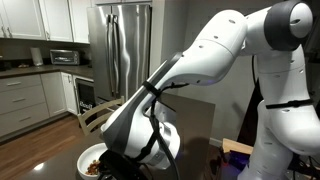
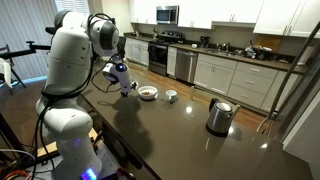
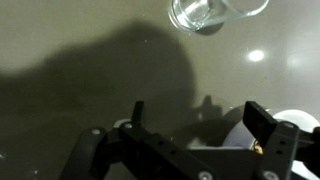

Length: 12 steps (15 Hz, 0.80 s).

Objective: Pick up the small glass cup and pour its contents in the white bowl. Put the small glass cup back on the table.

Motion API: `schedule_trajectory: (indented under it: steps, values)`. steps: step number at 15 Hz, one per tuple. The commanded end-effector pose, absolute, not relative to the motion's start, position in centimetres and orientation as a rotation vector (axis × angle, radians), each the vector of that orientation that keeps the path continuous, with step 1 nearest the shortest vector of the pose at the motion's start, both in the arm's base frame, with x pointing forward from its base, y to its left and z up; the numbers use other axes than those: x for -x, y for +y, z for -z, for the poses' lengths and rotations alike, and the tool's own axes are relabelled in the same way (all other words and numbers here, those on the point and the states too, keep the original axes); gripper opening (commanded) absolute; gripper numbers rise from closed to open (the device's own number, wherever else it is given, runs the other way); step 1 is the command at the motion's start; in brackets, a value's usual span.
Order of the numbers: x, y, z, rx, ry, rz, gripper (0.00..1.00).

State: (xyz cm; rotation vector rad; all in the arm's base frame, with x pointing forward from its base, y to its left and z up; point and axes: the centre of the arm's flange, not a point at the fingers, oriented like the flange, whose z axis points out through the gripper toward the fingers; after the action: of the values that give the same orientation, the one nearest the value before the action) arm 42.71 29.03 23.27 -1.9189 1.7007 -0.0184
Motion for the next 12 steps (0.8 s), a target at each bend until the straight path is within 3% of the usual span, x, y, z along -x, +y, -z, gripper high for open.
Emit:
schedule_trajectory:
  steps: [1, 12]
  values:
    - [-45.2, 28.3, -29.6, 1.947, 1.696, 0.018, 1.00]
    - [-45.1, 28.3, -36.4, 1.852, 1.620, 0.136, 1.00]
